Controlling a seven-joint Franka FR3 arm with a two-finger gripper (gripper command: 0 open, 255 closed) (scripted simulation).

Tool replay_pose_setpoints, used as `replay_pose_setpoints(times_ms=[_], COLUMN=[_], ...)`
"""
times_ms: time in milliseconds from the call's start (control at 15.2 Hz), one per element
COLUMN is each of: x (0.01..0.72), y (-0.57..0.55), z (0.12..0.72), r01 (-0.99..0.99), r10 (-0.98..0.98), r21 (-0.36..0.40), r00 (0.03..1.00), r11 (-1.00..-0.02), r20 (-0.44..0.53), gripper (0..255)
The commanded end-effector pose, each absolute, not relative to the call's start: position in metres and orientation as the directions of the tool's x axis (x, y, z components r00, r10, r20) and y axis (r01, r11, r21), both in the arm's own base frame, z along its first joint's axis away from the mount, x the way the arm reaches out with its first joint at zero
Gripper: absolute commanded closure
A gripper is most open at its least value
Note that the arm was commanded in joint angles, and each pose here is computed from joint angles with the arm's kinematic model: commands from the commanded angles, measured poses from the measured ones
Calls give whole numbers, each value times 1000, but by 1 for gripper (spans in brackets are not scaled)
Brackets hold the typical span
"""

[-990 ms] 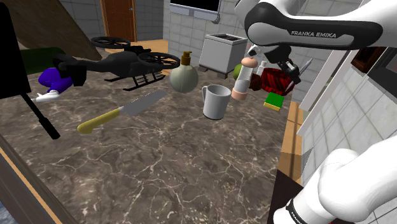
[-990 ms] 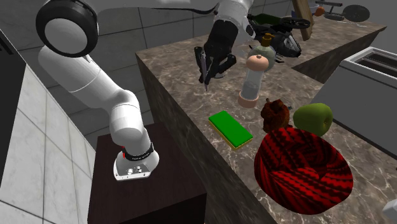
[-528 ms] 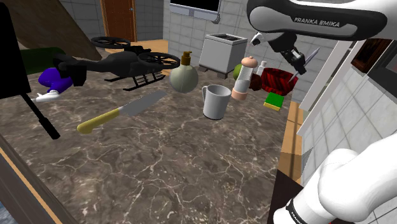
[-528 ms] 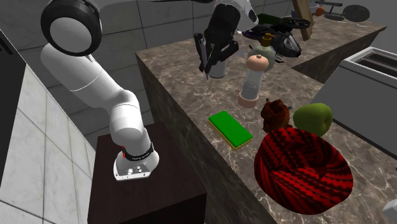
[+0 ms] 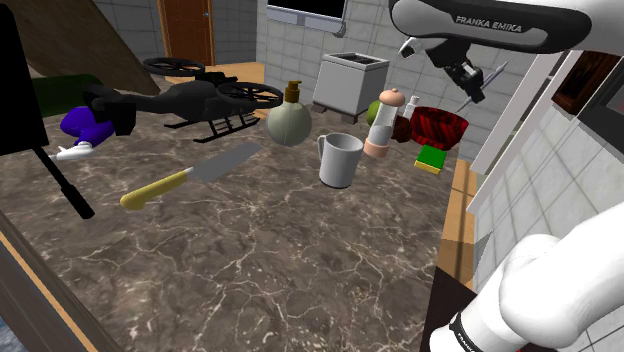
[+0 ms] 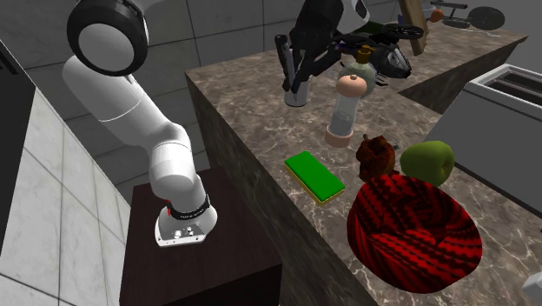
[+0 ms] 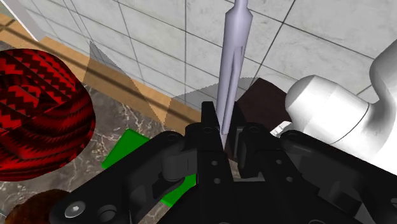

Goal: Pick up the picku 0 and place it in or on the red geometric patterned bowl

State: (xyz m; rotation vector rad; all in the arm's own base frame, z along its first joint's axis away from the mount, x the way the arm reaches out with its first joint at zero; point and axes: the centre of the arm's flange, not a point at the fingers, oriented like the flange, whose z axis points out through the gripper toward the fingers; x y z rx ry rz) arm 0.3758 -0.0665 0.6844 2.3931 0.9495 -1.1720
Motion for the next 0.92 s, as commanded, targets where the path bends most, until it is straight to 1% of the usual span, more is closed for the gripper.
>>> replay_pose_setpoints(times_ms=[0,858], x=[387,461], y=[-88,-243], z=[684,677], r01=[682,682], r10=[427,427], r21=[-11,-11], r00=[445,445], r11=[-731,-731], r20=[-787,-787], gripper=[255,255])
